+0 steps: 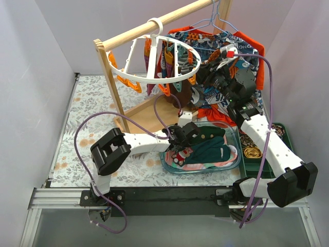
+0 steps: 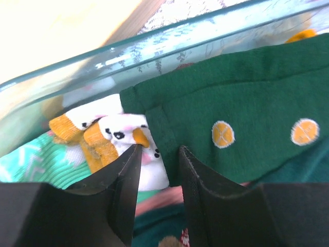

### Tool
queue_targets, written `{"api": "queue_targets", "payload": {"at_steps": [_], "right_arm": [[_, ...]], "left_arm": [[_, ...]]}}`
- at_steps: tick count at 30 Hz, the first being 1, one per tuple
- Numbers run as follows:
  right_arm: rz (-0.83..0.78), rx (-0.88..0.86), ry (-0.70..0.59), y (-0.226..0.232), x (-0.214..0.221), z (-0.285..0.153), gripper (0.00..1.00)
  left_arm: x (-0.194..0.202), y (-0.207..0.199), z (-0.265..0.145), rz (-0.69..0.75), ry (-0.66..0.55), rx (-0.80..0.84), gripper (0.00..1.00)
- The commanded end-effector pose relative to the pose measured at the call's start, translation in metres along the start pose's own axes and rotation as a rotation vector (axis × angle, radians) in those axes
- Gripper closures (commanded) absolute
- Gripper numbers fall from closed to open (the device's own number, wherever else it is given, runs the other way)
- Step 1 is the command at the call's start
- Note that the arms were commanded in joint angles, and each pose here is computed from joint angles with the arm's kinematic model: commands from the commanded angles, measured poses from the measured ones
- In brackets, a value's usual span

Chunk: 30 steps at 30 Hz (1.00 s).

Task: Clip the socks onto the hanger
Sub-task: Adjust the sock in the bin.

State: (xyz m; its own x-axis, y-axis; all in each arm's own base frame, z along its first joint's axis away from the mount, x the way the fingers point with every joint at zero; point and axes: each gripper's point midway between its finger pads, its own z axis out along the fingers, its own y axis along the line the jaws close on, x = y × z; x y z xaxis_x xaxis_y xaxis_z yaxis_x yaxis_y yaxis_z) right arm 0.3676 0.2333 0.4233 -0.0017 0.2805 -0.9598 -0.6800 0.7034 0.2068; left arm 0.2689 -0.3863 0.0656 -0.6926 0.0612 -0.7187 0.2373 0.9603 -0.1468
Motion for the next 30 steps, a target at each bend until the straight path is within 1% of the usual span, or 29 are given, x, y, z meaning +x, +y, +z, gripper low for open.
{"api": "queue_targets", "payload": {"at_steps": [1, 3, 4, 6, 7, 9, 10, 13, 14, 16, 17, 20, 21, 22, 23, 24, 26, 28, 30], "right_arm": [[0.015, 0.009, 0.041, -0.001, 0.014, -0.003, 0.99], [0.014, 0.01, 0.039, -0.001, 0.013, -0.003, 0.99], [0.014, 0.012, 0.04, -0.002, 0.013, -0.003, 0.99], [0.011, 0.006, 0.039, -0.001, 0.012, -0.002, 0.99], [0.01, 0.006, 0.037, -0.001, 0.011, -0.002, 0.99], [0.008, 0.009, 0.038, -0.001, 0.011, -0.002, 0.99], [0.007, 0.009, 0.035, -0.001, 0.01, -0.002, 0.99], [0.004, 0.006, 0.031, 0.0, 0.008, -0.002, 0.99], [0.002, 0.005, 0.03, 0.0, 0.007, -0.002, 0.99], [-0.002, 0.001, 0.025, 0.001, 0.004, -0.002, 0.99], [-0.001, 0.001, 0.026, 0.001, 0.004, -0.002, 0.99], [-0.005, -0.002, 0.02, 0.002, 0.0, -0.002, 0.99], [-0.007, -0.004, 0.017, 0.003, -0.001, -0.002, 0.99], [-0.007, -0.003, 0.018, 0.003, -0.002, -0.002, 0.99], [-0.011, -0.007, 0.015, 0.004, -0.004, -0.002, 0.99], [-0.012, -0.007, 0.015, 0.004, -0.004, -0.002, 0.99], [-0.01, -0.013, 0.015, 0.005, -0.005, -0.002, 0.99], [-0.01, -0.016, 0.016, 0.006, -0.005, -0.002, 0.99], [-0.01, -0.018, 0.021, 0.006, -0.003, -0.003, 0.99]], "left_arm": [[-0.011, 0.0, 0.002, 0.002, -0.024, -0.025, 0.68], [-0.01, 0.002, 0.003, 0.012, -0.024, -0.032, 0.75], [-0.012, 0.002, 0.002, 0.027, -0.029, -0.032, 0.86], [-0.022, 0.003, -0.005, 0.039, -0.052, -0.027, 0.98], [-0.026, 0.005, -0.008, 0.073, -0.062, -0.025, 1.0], [-0.042, 0.004, -0.022, 0.104, -0.101, -0.003, 1.0], [-0.045, 0.007, -0.026, 0.182, -0.11, 0.0, 1.0], [-0.062, 0.008, -0.045, 0.294, -0.147, 0.029, 1.0], [-0.065, 0.012, -0.049, 0.4, -0.154, 0.028, 1.0], [-0.074, 0.014, -0.063, 0.474, -0.187, 0.033, 1.0], [-0.076, 0.018, -0.067, 0.56, -0.191, 0.037, 1.0], [-0.09, 0.015, -0.092, 0.63, -0.236, 0.106, 1.0], [-0.09, 0.015, -0.097, 0.69, -0.245, 0.13, 1.0], [-0.097, 0.014, -0.111, 0.709, -0.274, 0.165, 1.0], [-0.093, 0.008, -0.116, 0.743, -0.274, 0.227, 1.0], [-0.088, 0.01, -0.115, 0.825, -0.284, 0.248, 1.0], [-0.084, 0.012, -0.122, 0.927, -0.304, 0.287, 1.0], [-0.079, 0.022, -0.119, 1.016, -0.305, 0.26, 1.0], [-0.078, 0.026, -0.12, 1.059, -0.309, 0.253, 1.0]]}}
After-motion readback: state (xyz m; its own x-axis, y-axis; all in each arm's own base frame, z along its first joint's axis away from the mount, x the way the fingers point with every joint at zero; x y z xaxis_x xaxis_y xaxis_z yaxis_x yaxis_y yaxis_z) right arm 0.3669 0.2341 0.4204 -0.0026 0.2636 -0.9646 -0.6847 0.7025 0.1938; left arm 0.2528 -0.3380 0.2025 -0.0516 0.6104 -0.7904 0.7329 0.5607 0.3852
